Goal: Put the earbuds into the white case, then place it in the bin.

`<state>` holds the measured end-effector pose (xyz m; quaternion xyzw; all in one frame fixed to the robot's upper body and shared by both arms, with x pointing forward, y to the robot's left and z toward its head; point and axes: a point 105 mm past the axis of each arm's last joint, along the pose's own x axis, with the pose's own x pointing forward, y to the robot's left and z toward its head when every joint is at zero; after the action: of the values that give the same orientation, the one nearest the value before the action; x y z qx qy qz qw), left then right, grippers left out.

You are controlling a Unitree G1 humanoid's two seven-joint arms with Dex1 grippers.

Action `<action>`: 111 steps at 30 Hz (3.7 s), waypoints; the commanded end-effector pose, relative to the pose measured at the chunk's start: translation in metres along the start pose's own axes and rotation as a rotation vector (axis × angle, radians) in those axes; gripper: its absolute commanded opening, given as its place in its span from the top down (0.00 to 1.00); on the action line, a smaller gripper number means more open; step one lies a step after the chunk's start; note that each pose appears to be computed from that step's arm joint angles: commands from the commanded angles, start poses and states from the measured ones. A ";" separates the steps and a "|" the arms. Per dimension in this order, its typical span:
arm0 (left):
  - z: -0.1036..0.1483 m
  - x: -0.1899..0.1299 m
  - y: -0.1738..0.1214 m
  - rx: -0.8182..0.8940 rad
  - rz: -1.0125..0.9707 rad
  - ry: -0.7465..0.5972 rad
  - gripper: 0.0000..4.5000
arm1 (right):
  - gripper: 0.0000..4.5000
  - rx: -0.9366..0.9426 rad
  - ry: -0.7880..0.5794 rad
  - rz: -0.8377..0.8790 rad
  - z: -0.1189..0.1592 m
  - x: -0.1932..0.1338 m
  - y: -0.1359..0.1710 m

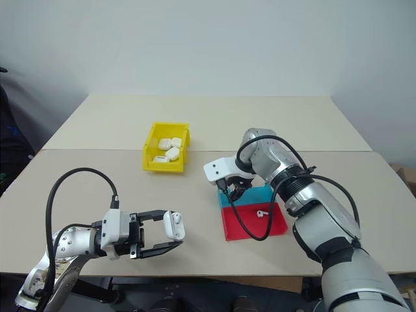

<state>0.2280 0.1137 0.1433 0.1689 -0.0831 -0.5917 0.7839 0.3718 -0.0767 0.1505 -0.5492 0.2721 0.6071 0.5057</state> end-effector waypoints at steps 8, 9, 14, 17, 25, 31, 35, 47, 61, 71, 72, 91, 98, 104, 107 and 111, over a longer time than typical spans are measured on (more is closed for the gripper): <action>0.008 0.001 -0.001 0.064 -0.010 -0.010 0.39 | 0.43 0.023 0.031 -0.002 -0.006 0.009 -0.002; 0.008 0.002 -0.001 0.064 -0.010 -0.010 0.39 | 0.43 0.024 0.031 -0.003 -0.007 0.009 -0.002; 0.007 0.002 -0.001 0.067 -0.009 -0.007 0.39 | 0.43 0.027 0.037 -0.007 -0.008 0.010 -0.003; 0.007 0.002 -0.001 0.070 -0.011 -0.006 0.39 | 0.43 0.026 0.055 -0.014 -0.011 0.011 -0.004; 0.007 0.003 -0.001 0.074 -0.016 -0.010 0.39 | 0.43 0.027 0.054 -0.010 -0.011 0.010 -0.002; 0.006 0.003 -0.001 0.076 -0.017 -0.008 0.39 | 0.51 0.026 0.060 -0.009 -0.014 0.011 -0.002; 0.006 0.003 -0.001 0.074 -0.017 -0.006 0.39 | 0.55 0.017 0.056 -0.011 -0.014 0.011 -0.001; 0.006 0.004 0.000 0.079 -0.021 -0.007 0.39 | 0.63 0.001 0.059 -0.018 -0.015 0.011 0.000; 0.006 0.004 -0.001 0.079 -0.022 -0.008 0.39 | 0.74 -0.015 0.058 -0.019 -0.015 0.013 0.002; 0.006 0.003 -0.001 0.076 -0.026 -0.008 0.39 | 0.85 -0.037 0.033 -0.026 -0.009 0.010 0.004; 0.007 0.003 -0.001 0.076 -0.025 -0.009 0.39 | 0.85 -0.037 0.023 -0.034 -0.007 0.008 0.003; 0.080 0.017 0.035 0.120 0.010 -0.186 0.39 | 0.85 0.224 -0.822 -0.522 0.020 -0.176 0.030; 0.109 0.036 0.043 0.055 0.002 -0.266 0.39 | 0.85 0.316 -1.394 -0.435 0.041 -0.225 0.073; 0.121 0.045 0.047 0.090 -0.032 -0.310 0.39 | 0.85 0.371 -1.577 -0.268 0.058 -0.219 0.098; 0.128 0.048 0.044 0.095 -0.061 -0.333 0.39 | 0.85 0.357 -1.590 -0.254 0.072 -0.206 0.104; 0.129 0.050 0.043 0.107 -0.088 -0.345 0.39 | 0.85 0.403 -1.589 -0.262 0.082 -0.193 0.099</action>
<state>0.2438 0.0574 0.2667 0.1019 -0.2185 -0.6322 0.7363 0.2331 -0.1027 0.3233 0.1257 -0.1037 0.6906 0.7046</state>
